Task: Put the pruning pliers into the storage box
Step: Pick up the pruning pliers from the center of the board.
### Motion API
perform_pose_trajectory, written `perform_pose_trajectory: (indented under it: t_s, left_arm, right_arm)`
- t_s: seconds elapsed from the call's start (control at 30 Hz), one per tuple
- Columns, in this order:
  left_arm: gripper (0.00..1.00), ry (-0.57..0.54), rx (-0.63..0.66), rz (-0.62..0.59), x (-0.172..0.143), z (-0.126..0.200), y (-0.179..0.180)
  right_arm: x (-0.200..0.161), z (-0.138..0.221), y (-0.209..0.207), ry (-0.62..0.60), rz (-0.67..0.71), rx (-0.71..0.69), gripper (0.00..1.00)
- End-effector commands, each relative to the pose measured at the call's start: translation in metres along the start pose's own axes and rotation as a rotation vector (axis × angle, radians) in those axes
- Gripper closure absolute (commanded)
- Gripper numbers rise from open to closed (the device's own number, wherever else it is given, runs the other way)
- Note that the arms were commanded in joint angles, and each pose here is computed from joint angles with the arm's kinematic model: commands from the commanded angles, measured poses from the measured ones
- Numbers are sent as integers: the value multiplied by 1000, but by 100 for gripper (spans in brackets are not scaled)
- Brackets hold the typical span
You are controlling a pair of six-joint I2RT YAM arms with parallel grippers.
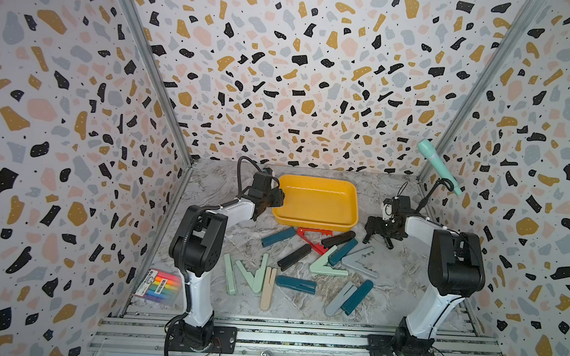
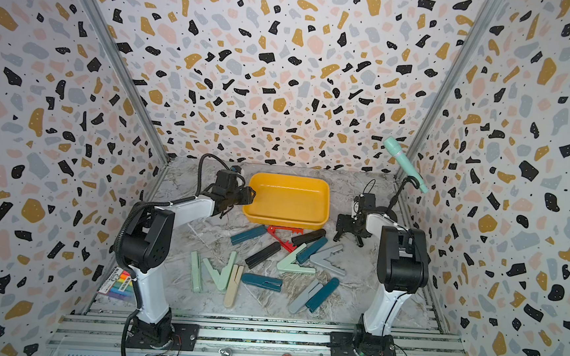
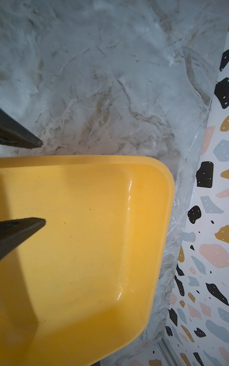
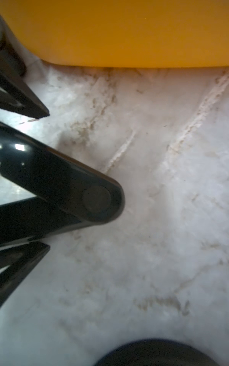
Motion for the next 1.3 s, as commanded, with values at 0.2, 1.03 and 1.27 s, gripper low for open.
perform_pose_trajectory:
  t_s: [0.2,1.03,1.27]
  left_arm:
    - [44,-32,14,-10,8,12,3]
    - [44,-60,11,67,8,14,11]
    - [44,-32,33,69,2,12,13]
  right_arm:
    - [-40,7,-12,136,-3,-45,5]
    - [19,60,26,-89,-90,100,100]
    - [57,104,101,-236,-83,231,95]
Point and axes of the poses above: each gripper's point midway between its finger pads, its own z axis back along the fingers, its own y axis along the line the jaws close on, x = y × z, the point moved 1 cm from there along z, back along the fingers, and after that the axes turned 10 degrees about -z, right-handed, at the moved point
